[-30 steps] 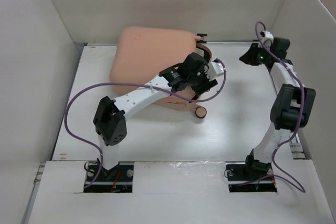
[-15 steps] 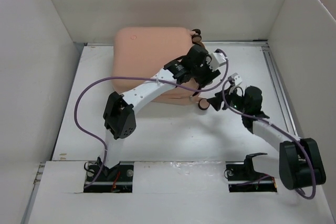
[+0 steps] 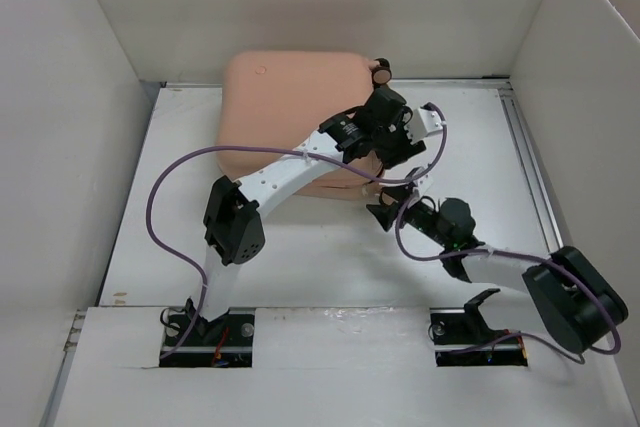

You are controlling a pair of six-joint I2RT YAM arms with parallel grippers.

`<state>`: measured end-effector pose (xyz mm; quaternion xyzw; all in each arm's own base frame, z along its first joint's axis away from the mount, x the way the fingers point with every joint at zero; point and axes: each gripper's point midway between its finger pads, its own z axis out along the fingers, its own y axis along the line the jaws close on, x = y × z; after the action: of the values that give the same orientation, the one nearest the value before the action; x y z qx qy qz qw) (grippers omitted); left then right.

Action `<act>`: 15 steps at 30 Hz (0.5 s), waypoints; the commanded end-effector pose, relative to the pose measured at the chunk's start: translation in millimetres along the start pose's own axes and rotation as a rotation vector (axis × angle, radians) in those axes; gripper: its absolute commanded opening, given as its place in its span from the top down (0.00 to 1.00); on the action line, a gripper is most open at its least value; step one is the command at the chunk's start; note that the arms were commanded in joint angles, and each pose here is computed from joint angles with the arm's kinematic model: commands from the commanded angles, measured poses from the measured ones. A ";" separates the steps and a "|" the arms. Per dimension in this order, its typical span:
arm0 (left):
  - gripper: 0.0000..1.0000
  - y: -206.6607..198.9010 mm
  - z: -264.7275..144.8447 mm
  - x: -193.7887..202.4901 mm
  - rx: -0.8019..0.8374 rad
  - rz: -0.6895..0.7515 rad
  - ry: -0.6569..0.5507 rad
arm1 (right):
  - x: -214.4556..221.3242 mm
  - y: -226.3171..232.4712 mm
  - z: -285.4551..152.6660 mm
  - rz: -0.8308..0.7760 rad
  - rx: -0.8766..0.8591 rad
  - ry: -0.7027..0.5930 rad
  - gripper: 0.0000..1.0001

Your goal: Pack the luggage

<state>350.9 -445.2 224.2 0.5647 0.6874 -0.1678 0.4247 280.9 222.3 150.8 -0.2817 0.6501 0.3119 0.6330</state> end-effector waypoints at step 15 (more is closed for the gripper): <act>1.00 3.9 -40.6 -86.7 -0.043 0.008 -0.292 | 3.6 -30.2 41.4 -0.043 0.335 -0.032 0.38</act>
<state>352.1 -446.8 220.2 0.5655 0.6851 -0.1682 0.4272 313.1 233.5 118.2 -0.2270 0.6943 0.1966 0.6541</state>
